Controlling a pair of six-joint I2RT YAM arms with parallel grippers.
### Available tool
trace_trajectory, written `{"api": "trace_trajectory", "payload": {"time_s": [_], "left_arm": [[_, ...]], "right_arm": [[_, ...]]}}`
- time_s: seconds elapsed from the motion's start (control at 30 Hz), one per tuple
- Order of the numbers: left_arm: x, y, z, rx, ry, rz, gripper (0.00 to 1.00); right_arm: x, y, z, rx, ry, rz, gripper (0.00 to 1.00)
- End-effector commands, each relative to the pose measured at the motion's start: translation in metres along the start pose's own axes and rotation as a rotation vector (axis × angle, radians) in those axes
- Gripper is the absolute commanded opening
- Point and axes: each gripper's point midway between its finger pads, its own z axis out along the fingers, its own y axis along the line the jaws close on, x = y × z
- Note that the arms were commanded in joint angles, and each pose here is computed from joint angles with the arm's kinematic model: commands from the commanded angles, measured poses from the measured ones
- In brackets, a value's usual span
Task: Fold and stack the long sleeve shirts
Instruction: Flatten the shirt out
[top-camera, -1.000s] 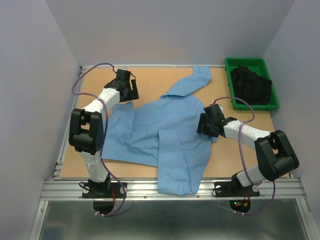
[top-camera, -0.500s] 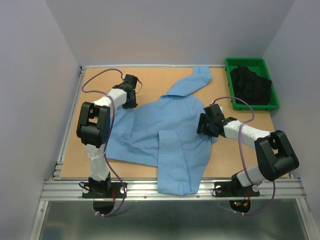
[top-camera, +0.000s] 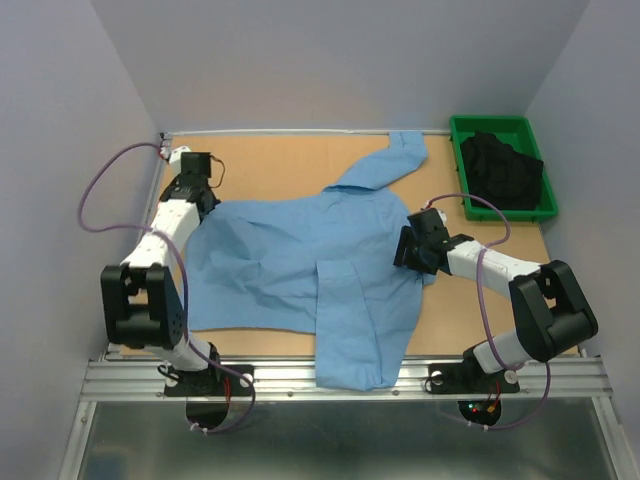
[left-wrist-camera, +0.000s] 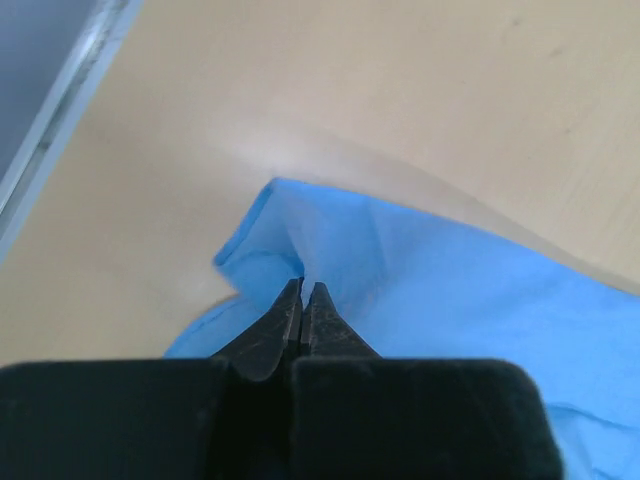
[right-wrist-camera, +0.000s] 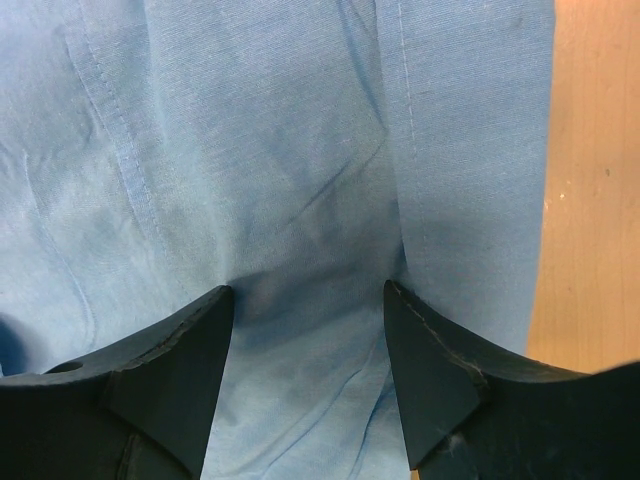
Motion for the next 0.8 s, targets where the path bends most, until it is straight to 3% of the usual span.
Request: {"api": "trace_trajectory", "payload": {"time_s": [0.0, 0.1, 0.13, 0.2, 0.3, 0.53, 0.77], "left_arm": [[0.005, 0.035, -0.017, -0.052, -0.067, -0.146, 0.02], [0.026, 0.069, -0.019, -0.100, -0.071, -0.229, 0.28], [0.032, 0.075, -0.020, -0.091, -0.081, -0.247, 0.54], [0.031, 0.087, -0.021, -0.084, -0.099, -0.286, 0.79], [0.023, 0.089, -0.026, -0.073, -0.114, -0.295, 0.96], [-0.016, 0.068, -0.065, 0.076, -0.190, -0.302, 0.98], [-0.010, 0.029, -0.094, 0.246, -0.183, -0.218, 0.98]], "right_arm": [[0.005, -0.015, -0.001, 0.059, 0.008, 0.028, 0.67], [-0.009, -0.008, -0.008, 0.032, -0.031, 0.017, 0.67], [-0.015, -0.006, -0.011, 0.026, -0.047, 0.013, 0.67], [-0.030, 0.003, -0.020, -0.007, -0.085, -0.014, 0.69], [-0.056, 0.020, -0.036, -0.074, -0.142, -0.068, 0.71], [-0.115, 0.066, -0.081, -0.233, -0.278, -0.149, 0.71], [-0.121, 0.092, -0.064, -0.297, -0.220, -0.199, 0.66]]}}
